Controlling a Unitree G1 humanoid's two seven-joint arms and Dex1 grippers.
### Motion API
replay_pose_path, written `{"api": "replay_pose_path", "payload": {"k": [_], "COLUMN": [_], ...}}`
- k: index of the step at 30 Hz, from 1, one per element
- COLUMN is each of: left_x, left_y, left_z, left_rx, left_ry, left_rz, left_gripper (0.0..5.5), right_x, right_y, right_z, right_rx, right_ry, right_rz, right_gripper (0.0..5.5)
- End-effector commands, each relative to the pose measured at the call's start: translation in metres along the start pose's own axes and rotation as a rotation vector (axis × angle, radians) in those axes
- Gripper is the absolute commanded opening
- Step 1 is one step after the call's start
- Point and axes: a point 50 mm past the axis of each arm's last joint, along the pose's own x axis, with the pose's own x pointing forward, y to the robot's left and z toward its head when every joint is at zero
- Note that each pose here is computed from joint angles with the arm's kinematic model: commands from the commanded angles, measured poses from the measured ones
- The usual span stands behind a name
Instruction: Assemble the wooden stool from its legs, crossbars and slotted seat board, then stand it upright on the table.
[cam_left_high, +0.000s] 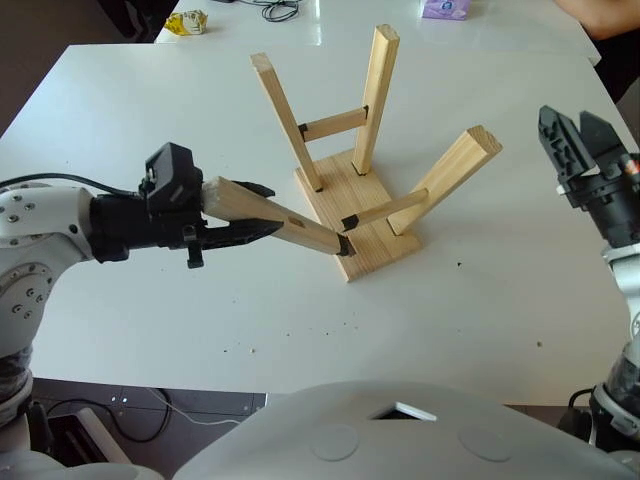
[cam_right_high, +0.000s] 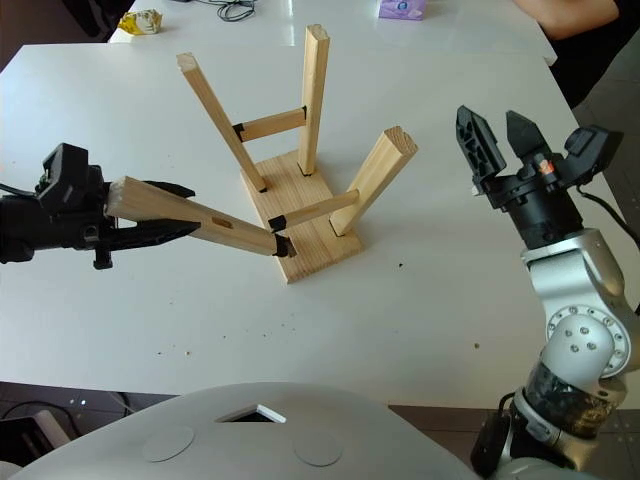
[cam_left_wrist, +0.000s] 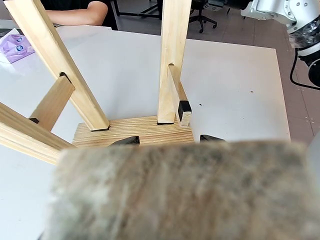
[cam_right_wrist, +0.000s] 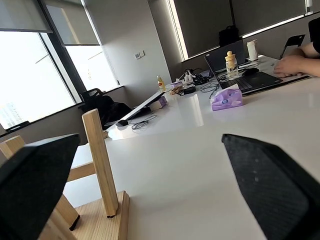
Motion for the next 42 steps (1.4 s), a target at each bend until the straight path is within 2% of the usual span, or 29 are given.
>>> {"api": "replay_pose_path", "payload": {"k": [1, 12, 26, 34, 42], "left_x": [0.005, 0.006, 0.017, 0.016, 0.01], "left_y": [0.007, -0.005, -0.001, 0.01, 0.025], "left_z": [-0.002, -0.015, -0.02, -0.019, -0.009], "left_rx": [-0.011, -0.06, -0.047, 0.025, 0.058], "left_ry": [0.02, 0.058, 0.097, 0.18, 0.239], "left_rz": [0.032, 0.004, 0.006, 0.039, 0.031], "left_gripper": [2.05, 2.05, 2.05, 2.05, 2.05], "right_x": [0.002, 0.012, 0.015, 0.014, 0.013], "right_y": [0.004, 0.001, 0.01, 0.027, 0.028], "right_z": [-0.019, -0.036, -0.045, -0.047, -0.05], "right_rx": [-0.033, -0.06, -0.046, -0.022, -0.003], "right_ry": [0.047, 0.066, 0.076, 0.071, 0.03], "right_rz": [-0.066, -0.139, -0.128, -0.044, -0.092], "right_gripper": [5.21, 5.21, 5.21, 5.21, 5.21]}}
